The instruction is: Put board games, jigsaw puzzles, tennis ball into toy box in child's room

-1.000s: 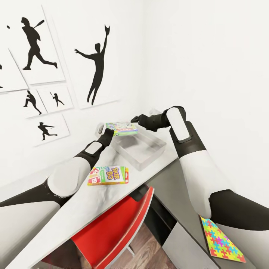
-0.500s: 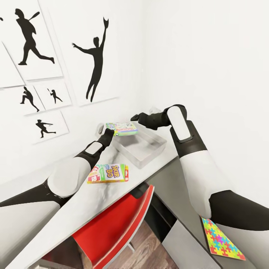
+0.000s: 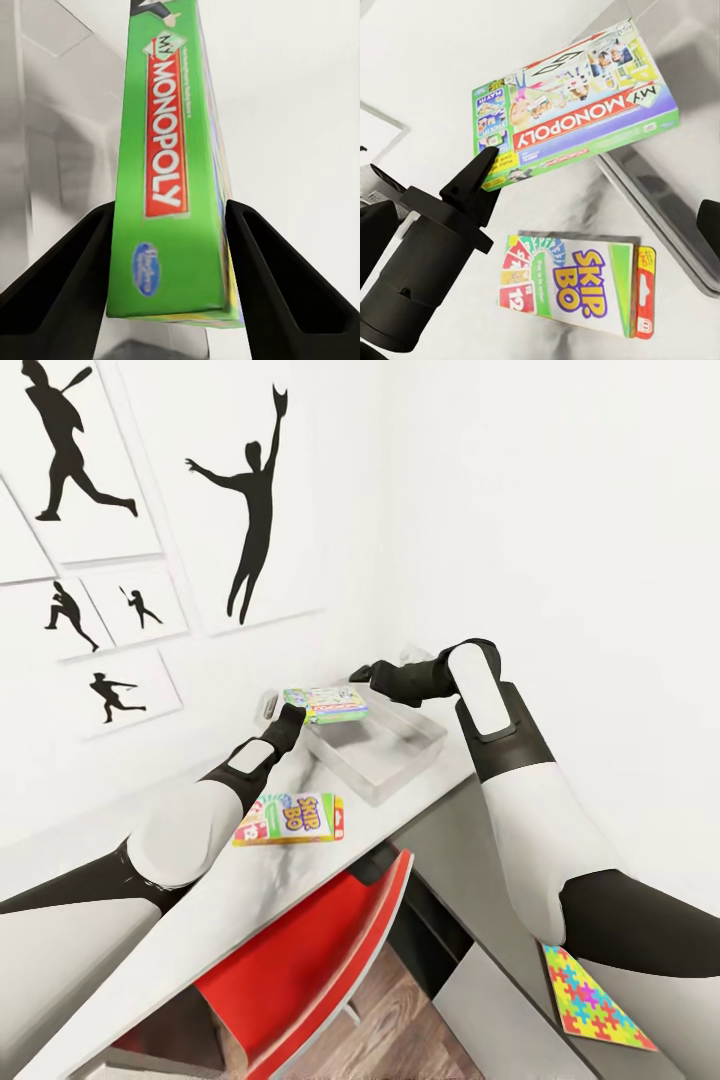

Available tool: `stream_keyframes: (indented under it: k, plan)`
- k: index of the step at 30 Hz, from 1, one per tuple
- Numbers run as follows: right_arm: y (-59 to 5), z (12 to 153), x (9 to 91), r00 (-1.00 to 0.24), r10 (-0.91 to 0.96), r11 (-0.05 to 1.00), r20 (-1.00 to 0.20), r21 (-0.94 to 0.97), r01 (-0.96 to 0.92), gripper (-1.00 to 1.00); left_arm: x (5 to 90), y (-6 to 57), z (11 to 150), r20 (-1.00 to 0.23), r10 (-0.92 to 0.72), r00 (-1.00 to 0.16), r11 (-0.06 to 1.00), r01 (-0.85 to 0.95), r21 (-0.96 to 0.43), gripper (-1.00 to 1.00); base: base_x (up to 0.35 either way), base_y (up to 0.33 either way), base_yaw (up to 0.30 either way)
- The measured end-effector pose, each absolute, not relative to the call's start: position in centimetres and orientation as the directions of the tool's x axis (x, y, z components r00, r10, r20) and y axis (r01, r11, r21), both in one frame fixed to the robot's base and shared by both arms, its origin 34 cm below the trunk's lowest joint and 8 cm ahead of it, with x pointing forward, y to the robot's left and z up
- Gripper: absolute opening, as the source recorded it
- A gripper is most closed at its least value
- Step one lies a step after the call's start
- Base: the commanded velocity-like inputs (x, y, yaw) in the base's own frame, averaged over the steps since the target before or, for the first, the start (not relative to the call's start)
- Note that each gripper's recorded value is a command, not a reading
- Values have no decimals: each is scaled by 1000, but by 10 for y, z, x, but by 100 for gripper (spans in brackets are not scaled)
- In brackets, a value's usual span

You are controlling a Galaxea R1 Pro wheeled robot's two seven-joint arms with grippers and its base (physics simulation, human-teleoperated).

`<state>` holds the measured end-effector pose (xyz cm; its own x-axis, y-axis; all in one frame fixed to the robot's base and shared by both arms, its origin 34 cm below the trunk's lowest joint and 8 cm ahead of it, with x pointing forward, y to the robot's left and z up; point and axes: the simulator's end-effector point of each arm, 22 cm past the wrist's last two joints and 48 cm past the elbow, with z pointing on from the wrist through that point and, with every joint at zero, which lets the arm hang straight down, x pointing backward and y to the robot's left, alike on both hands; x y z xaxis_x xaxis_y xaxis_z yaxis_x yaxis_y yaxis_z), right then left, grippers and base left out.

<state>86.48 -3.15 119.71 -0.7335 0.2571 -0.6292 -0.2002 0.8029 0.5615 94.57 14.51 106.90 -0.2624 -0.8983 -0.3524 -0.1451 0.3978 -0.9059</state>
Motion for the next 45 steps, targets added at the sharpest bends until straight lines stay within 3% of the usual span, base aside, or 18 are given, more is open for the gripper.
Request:
stream_keyframes:
  k: [45]
  plan:
    - [-31, 1202, 869, -714, 261, 798, -649, 562, -218, 100, 955, 151, 1082, -381, -901, -206, 400, -59, -915, -100, 0, 0, 0]
